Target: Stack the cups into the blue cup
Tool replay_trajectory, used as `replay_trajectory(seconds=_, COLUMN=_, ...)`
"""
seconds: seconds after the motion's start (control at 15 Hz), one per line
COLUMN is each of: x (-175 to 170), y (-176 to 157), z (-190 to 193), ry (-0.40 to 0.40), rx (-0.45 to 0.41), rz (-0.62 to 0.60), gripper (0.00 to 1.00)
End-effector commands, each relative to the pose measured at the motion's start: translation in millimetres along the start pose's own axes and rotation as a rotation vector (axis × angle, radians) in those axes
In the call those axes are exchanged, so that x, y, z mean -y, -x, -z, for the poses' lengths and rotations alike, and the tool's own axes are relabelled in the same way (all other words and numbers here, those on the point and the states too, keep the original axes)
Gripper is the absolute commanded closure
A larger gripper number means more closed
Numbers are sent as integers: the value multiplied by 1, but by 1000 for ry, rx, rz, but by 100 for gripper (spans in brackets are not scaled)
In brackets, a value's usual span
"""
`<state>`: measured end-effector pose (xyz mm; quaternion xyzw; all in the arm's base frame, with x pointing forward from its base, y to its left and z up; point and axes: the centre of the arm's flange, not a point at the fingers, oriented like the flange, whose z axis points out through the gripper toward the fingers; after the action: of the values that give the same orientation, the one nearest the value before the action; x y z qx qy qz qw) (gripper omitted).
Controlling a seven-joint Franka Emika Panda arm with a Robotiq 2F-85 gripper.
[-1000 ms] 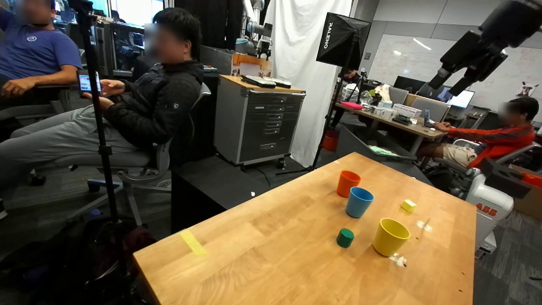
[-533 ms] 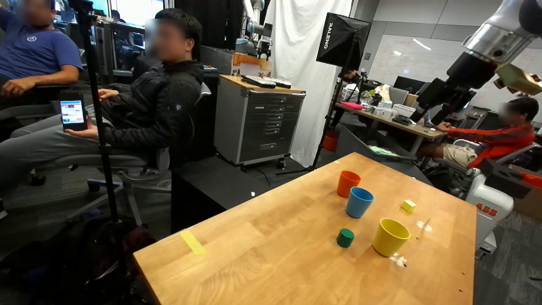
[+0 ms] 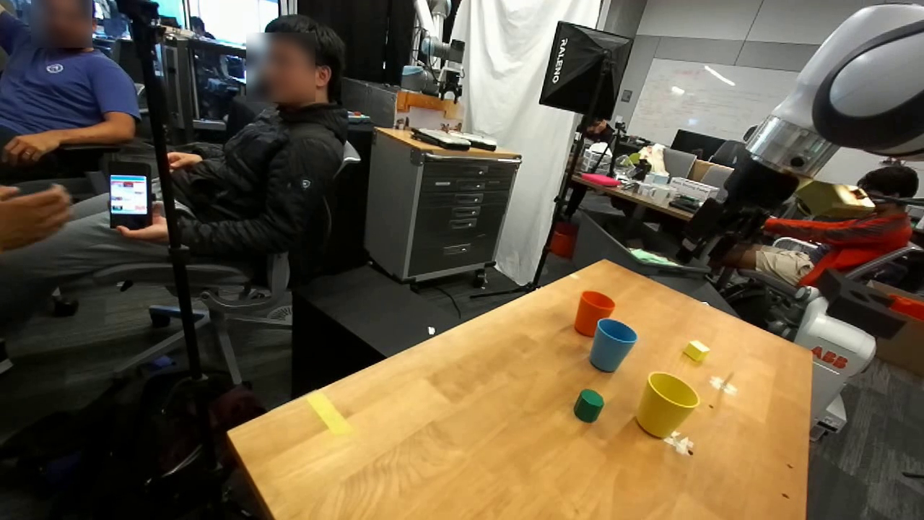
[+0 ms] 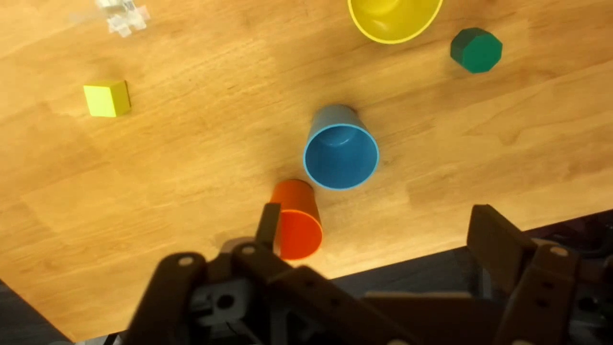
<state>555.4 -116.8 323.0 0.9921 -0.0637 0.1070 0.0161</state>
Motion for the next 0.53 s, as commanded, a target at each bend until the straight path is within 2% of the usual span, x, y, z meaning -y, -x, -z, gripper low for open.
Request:
replay_trajectory(seconds=0.0, x=0, y=-2, z=-26, ry=-12, rx=31, rz=30, gripper=0)
replay_trajectory(seconds=0.47, x=5, y=21, z=-69, ry=-23, rx=119, rz=71, gripper=0)
